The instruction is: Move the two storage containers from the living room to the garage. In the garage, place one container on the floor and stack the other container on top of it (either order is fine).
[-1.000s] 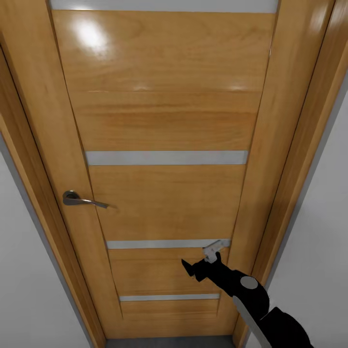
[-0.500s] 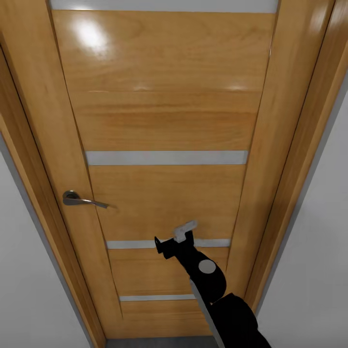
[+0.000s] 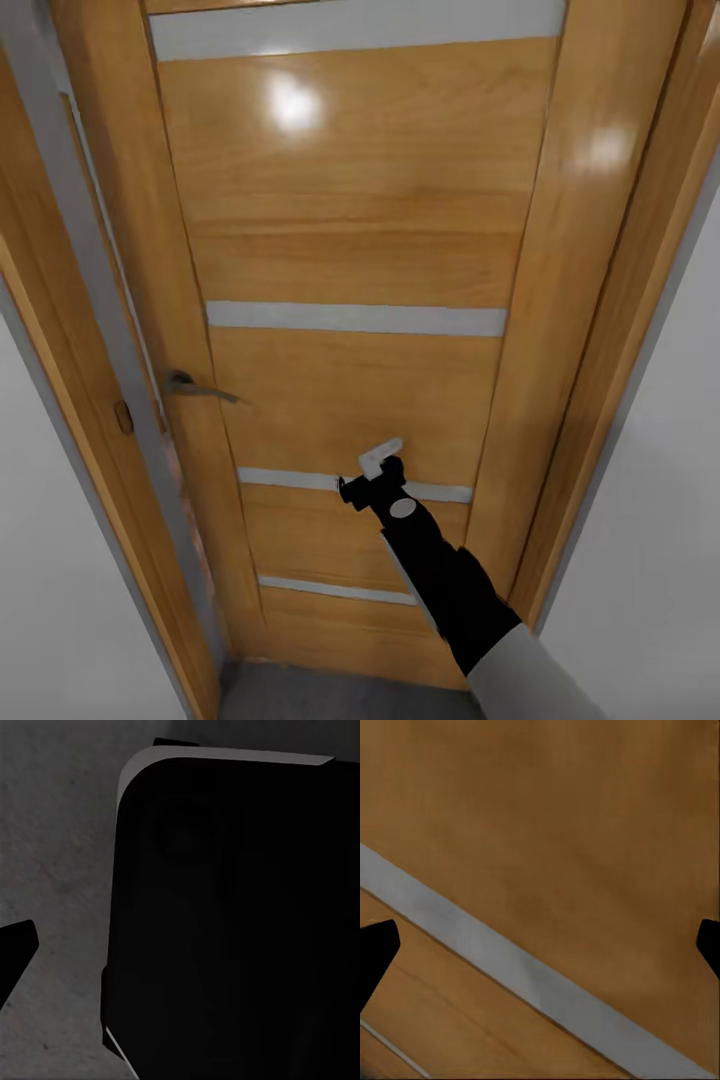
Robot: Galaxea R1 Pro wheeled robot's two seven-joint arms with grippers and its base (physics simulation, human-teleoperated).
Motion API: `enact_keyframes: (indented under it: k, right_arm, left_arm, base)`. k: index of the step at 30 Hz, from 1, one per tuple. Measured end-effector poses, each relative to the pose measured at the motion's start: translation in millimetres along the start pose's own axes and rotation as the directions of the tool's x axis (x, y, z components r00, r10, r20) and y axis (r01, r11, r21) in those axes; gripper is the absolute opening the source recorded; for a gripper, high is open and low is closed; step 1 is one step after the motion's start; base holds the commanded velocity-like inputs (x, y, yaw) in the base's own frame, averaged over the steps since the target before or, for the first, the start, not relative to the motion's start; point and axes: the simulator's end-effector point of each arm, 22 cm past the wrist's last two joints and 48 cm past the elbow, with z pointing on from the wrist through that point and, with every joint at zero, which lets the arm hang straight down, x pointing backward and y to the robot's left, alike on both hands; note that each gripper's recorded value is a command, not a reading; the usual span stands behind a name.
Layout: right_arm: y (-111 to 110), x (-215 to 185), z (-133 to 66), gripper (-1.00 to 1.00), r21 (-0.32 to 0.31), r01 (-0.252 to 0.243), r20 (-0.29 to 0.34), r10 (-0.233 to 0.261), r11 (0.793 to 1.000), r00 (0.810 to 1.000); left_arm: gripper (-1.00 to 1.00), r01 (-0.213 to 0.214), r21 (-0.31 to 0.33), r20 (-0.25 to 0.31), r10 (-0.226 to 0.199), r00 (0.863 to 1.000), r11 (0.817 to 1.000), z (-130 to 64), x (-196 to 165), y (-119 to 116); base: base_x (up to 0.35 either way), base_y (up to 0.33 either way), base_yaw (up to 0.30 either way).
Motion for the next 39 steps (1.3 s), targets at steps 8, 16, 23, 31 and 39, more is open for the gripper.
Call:
enact_keyframes:
  k: [8, 16, 23, 31, 39]
  right_arm:
    - [-8, -2, 1.9, 1.0, 0.033, 0.001, 0.006, -0.002, 0.999, 1.0]
    - [16, -54, -21.6, 1.0, 0.064, 0.111, 0.097, -0.117, 0.992, 0.988]
    - [-3, -112, -17.1, 1.0, 0.109, 0.158, 0.16, -0.174, 0.981, 0.972]
    - [-49, -137, 22.7, 1.0, 0.139, 0.161, 0.093, -0.174, 0.977, 0.98]
    - [-85, -131, 45.5, 1.0, 0.185, 0.156, 0.036, -0.166, 0.97, 0.986]
  left_arm:
    - [1.0, 0.0, -0.001, 0.0, 0.0, 1.0, 1.0, 0.0, 0, 0]
    - [1.0, 0.0, -0.001, 0.0, 0.0, 1.0, 1.0, 0.0, 0, 0]
    - [1.0, 0.0, 0.0, 0.0, 0.0, 1.0, 1.0, 0.0, 0, -1]
    - [1.0, 0.001, 0.0, 0.0, -0.001, 1.0, 1.0, 0.0, 0, -1]
    - [1.0, 0.0, 0.001, 0.0, 0.0, 1.0, 1.0, 0.0, 0, -1]
  base:
    - [0.0, 0.0, 0.0]
    - [0.0, 0.0, 0.0]
    - [0.0, 0.0, 0.0]
    - [0.0, 0.0, 0.0]
    - [0.0, 0.0, 0.0]
